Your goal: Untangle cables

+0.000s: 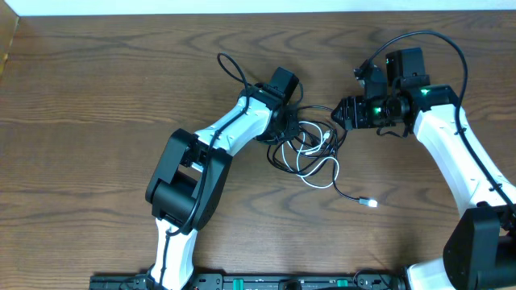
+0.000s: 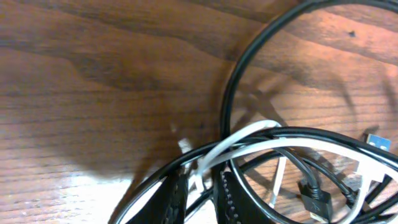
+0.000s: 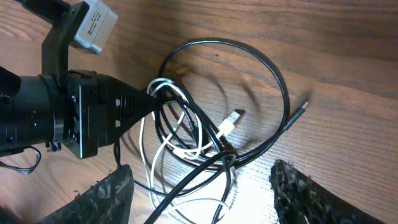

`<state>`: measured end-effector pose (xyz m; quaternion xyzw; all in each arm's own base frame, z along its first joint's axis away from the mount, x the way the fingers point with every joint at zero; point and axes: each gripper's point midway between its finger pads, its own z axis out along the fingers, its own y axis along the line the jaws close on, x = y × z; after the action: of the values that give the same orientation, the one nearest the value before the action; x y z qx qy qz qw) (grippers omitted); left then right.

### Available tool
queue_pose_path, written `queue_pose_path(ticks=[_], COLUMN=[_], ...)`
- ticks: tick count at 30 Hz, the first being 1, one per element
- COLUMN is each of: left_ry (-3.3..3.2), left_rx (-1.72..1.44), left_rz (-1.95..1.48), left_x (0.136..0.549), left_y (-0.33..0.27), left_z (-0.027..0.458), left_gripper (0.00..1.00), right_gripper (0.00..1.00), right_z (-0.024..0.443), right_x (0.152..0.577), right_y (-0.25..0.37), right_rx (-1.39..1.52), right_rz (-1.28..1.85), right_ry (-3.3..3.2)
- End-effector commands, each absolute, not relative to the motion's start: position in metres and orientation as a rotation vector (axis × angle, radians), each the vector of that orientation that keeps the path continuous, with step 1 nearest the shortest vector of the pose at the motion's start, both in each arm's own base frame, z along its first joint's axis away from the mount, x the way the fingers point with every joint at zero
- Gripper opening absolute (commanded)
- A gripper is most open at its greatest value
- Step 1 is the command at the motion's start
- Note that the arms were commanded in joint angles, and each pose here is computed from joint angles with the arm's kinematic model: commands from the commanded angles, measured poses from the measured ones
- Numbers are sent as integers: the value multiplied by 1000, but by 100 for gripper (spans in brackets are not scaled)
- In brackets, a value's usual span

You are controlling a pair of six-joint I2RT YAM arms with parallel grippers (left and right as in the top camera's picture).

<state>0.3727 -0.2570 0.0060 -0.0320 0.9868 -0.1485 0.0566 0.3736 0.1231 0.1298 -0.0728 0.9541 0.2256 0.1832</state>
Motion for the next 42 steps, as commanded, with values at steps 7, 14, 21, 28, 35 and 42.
queue_pose_path(ticks=[7,14,21,28,35,42], left_ry=[3049,3017,2805,2589,2501,2561], left_rx=[-114,-133,-50,35,44,26], left_rz=[-112,-144,-314,-635,-672,-632], left_x=[358,366,388,363,360,361], left_y=[-228,-233,-236,-248,-236,-232], left_z=[-22,-19,89,212,246,227], left_gripper=[19,8,8,7,7,7], right_gripper=[69,69,66,54,60,50], right_z=[135,134,135,157,173,152], right_x=[377,375,374,373,374,376], right_y=[123,123,125,154,168,172], right_rx=[-244,-243,-248,-323,-315,-135], right_rz=[624,625,644,895,999,825], right_ry=[2669,2676,2672,2566,2507,2626])
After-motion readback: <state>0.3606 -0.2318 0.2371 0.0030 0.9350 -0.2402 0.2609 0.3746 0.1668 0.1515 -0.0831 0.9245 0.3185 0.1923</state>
